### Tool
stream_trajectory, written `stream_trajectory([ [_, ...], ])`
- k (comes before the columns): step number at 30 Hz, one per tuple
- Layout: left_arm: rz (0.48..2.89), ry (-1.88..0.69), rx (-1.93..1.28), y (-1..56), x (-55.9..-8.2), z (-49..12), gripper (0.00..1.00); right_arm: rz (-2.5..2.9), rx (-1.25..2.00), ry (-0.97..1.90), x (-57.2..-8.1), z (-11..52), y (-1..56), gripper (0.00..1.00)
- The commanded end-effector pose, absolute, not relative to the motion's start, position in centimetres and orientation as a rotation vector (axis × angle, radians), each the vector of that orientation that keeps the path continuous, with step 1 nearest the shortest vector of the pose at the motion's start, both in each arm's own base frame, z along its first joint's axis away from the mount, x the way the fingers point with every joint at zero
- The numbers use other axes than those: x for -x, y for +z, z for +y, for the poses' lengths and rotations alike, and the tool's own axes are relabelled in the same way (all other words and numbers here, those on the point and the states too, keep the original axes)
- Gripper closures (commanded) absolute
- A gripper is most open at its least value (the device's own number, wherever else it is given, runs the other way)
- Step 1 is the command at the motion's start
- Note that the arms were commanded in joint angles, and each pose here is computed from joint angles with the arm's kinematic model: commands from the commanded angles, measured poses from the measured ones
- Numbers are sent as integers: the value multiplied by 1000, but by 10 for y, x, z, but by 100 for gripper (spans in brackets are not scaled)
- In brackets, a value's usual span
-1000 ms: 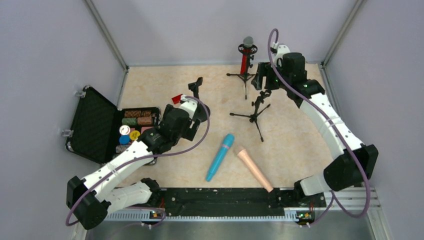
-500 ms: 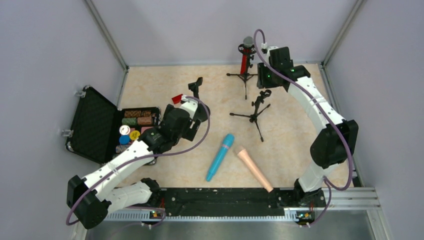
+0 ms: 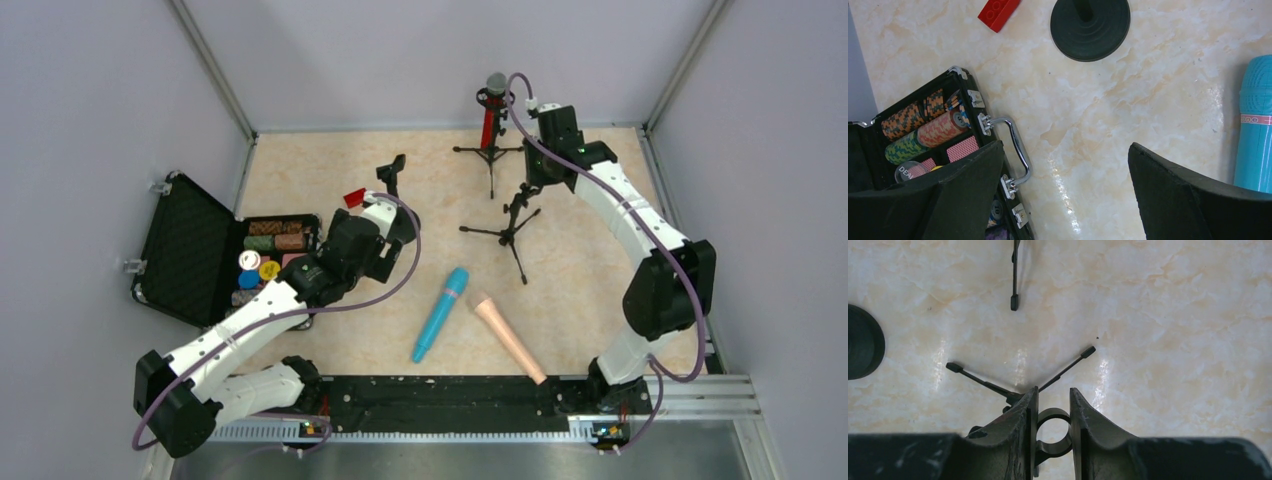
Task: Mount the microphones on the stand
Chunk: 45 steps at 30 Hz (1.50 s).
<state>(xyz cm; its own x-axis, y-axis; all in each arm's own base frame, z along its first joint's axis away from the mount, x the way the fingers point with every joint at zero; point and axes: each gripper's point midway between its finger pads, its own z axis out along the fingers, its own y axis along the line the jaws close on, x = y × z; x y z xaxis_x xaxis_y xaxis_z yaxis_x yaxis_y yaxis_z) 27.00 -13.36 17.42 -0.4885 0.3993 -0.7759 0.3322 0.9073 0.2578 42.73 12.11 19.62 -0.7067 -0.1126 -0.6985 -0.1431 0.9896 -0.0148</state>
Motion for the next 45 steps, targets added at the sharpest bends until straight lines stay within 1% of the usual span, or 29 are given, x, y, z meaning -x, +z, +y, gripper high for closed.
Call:
stream_trajectory([
  [1, 2107, 78, -527, 179, -272, -137, 2, 2396, 168, 14, -408, 110, 191, 74],
  [9, 2106, 80, -526, 179, -272, -137, 2, 2374, 142, 0, -396, 102, 196, 80],
  [11, 2105, 77, -526, 180, -272, -137, 2, 2367, 134, -1, -394, 101, 198, 80],
  [12, 2105, 79, -526, 179, -272, -137, 2, 2362, 123, -7, -394, 100, 200, 77],
  [14, 2105, 80, -527, 179, -272, -137, 2, 2337, 115, 2, -393, 99, 206, 64],
  [16, 2105, 79, -526, 179, -272, -137, 2, 2296, 118, 40, -391, 103, 216, 56],
  [21, 2105, 80, -527, 179, -271, -137, 2, 2226, 99, 61, -386, 99, 235, 44],
  [23, 2104, 78, -526, 180, -272, -137, 2, 2199, 98, 97, -383, 101, 240, 41],
  [26, 2105, 78, -528, 180, -271, -137, 2, 2137, 102, 214, -376, 111, 254, 35],
  [28, 2104, 79, -527, 180, -271, -137, 2, 2105, 119, 305, -369, 119, 258, 29],
  [30, 2103, 78, -526, 180, -272, -137, 2, 2099, 130, 378, -360, 125, 258, 26],
  [34, 2101, 73, -528, 181, -271, -138, 2, 2142, 155, 462, -341, 133, 244, 24],
  [39, 2098, 70, -527, 182, -271, -138, 2, 2160, 160, 542, -315, 138, 231, 25],
  [45, 2094, 78, -557, 182, -271, -138, 2, 2202, 165, 623, -311, 150, 198, 28],
])
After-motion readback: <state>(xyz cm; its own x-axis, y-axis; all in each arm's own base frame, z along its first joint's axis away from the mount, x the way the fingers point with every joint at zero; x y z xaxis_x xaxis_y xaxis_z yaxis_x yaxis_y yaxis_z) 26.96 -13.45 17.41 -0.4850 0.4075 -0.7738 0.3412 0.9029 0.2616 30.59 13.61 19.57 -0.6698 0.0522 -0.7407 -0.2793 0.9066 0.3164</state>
